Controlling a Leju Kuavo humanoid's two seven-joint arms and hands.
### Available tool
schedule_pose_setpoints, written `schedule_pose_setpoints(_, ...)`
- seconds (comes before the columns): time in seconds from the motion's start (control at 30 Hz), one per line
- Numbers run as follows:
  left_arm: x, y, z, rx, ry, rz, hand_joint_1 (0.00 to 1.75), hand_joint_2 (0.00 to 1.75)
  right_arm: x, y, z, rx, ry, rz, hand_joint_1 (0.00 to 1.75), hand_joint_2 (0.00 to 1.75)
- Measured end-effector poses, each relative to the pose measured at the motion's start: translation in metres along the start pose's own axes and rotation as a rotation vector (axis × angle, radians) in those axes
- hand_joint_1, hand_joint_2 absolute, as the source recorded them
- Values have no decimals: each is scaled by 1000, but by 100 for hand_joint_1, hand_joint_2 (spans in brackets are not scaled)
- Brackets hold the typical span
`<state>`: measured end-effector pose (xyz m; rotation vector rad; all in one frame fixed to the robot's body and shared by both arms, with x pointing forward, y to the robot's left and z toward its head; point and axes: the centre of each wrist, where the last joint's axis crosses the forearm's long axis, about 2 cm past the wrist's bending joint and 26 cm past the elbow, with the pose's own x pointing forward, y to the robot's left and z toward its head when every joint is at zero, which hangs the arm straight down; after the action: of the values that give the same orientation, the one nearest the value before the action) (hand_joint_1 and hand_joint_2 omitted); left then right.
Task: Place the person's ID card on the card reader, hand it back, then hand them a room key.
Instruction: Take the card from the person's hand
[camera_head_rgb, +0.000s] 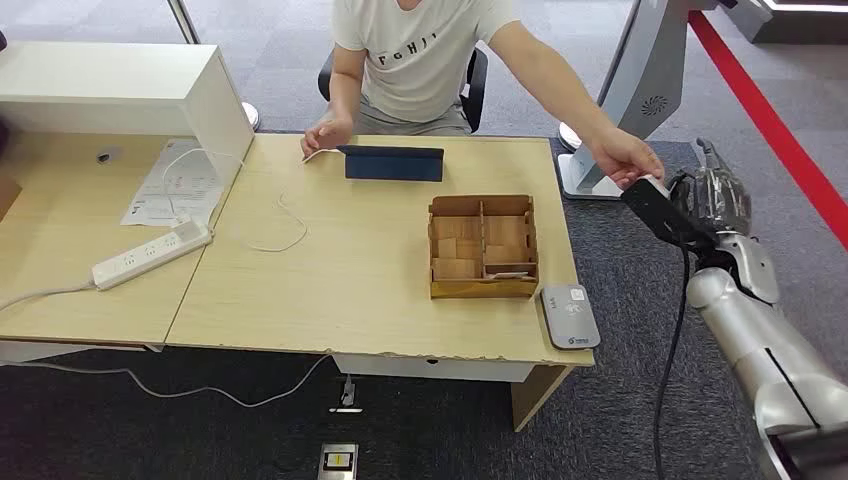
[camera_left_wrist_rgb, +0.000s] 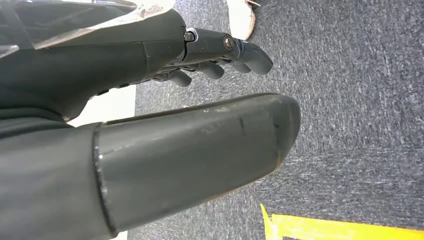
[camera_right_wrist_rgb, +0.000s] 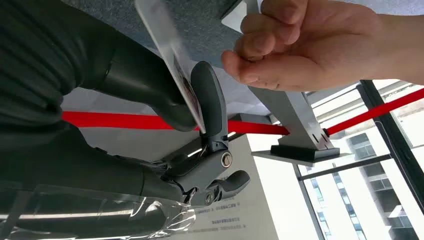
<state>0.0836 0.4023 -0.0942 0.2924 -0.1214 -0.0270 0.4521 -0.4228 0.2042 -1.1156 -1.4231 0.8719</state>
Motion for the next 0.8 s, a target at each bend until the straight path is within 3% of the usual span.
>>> schedule_pose_setpoints(0.37, 0, -3, 0, -1, -2, 5, 0, 0, -6, 19, 14, 12, -53, -17, 175, 175)
schedule_pose_setpoints(0.8, 0, -3, 0, -8, -26, -8, 0, 0, -26, 83, 77, 101, -55, -13, 175, 175)
